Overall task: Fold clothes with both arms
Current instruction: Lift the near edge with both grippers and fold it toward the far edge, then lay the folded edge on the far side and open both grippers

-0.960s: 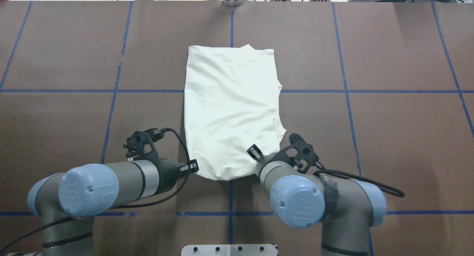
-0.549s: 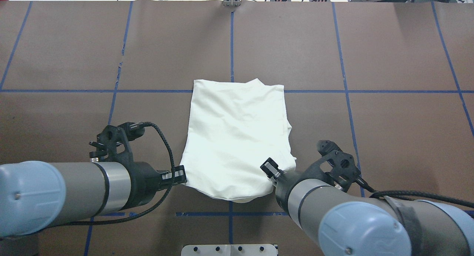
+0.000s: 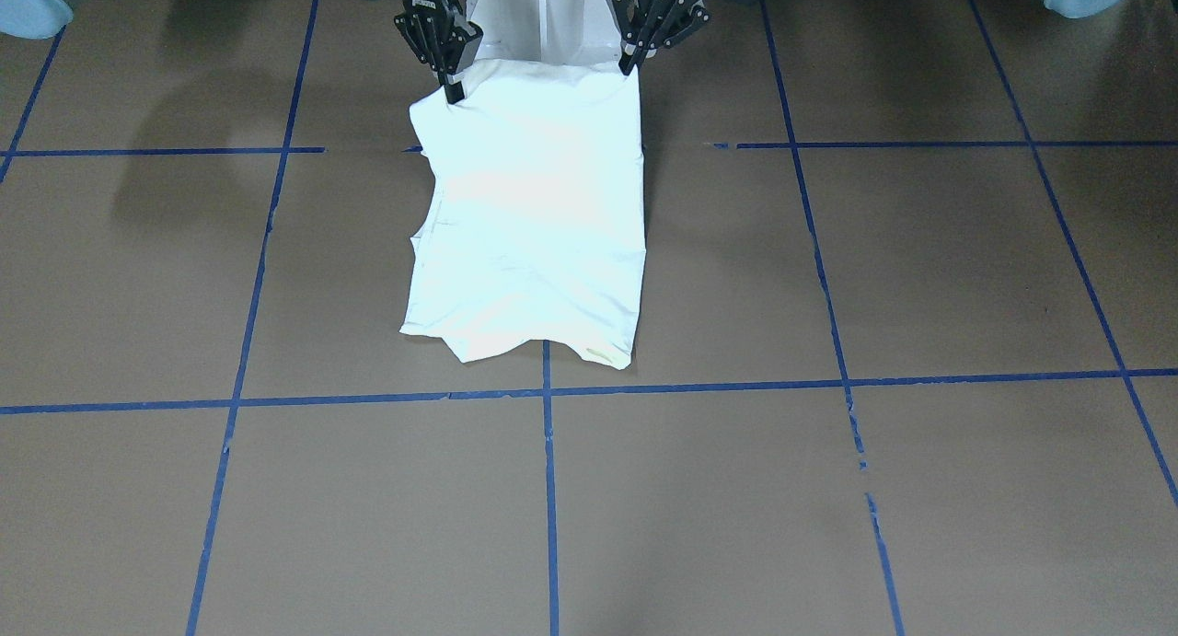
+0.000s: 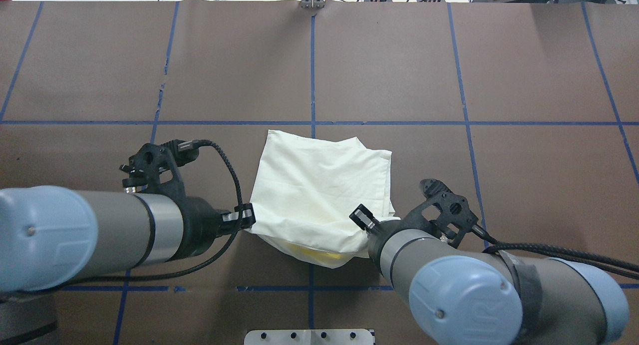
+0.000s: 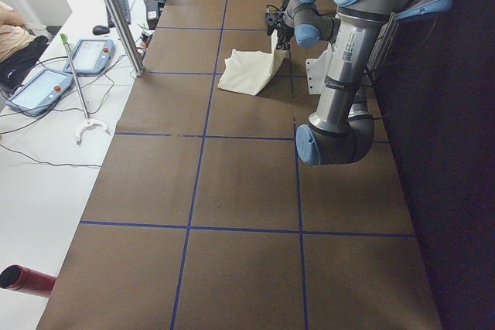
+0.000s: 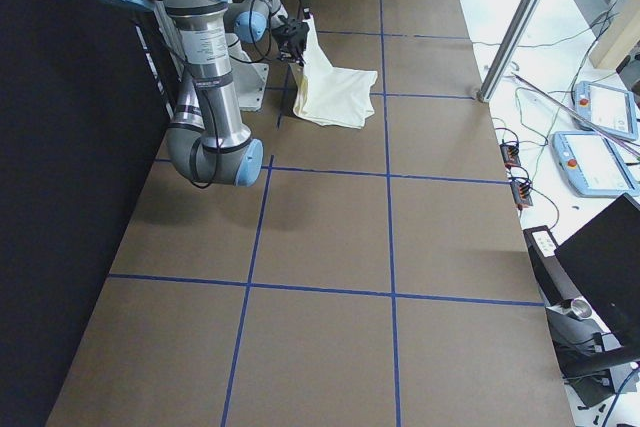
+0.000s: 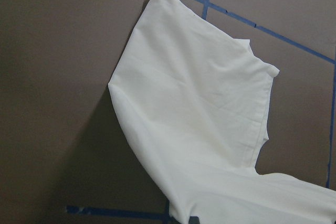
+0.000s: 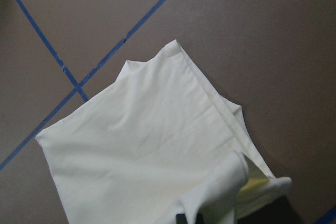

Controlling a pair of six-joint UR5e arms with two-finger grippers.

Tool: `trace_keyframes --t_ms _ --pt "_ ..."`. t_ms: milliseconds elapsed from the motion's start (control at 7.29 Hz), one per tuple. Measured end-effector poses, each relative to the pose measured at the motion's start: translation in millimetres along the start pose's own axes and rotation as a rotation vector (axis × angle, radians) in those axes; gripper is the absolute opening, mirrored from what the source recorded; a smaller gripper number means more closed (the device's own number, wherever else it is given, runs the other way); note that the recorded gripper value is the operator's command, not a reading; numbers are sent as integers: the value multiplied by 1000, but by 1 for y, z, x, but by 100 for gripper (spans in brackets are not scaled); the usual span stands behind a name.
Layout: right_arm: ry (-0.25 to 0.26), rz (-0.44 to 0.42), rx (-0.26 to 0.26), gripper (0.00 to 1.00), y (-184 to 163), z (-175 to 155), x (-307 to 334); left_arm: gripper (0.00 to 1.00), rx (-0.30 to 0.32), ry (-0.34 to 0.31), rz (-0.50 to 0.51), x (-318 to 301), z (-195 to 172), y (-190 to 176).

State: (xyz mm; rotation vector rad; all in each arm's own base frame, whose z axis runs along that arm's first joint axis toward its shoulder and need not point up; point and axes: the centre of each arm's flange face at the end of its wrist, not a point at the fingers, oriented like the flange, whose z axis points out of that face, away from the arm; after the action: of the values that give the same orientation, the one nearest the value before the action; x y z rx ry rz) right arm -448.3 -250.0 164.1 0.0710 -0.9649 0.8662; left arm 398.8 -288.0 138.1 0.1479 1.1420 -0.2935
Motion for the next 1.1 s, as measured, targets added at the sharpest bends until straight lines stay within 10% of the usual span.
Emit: trace_keyframes --t_ms 960,1097 --pt "40 -7 134 0 -69 203 -60 0 123 -118 97 7 171 -142" --pt "47 -18 139 94 -72 210 -58 45 123 -129 107 3 181 -144"
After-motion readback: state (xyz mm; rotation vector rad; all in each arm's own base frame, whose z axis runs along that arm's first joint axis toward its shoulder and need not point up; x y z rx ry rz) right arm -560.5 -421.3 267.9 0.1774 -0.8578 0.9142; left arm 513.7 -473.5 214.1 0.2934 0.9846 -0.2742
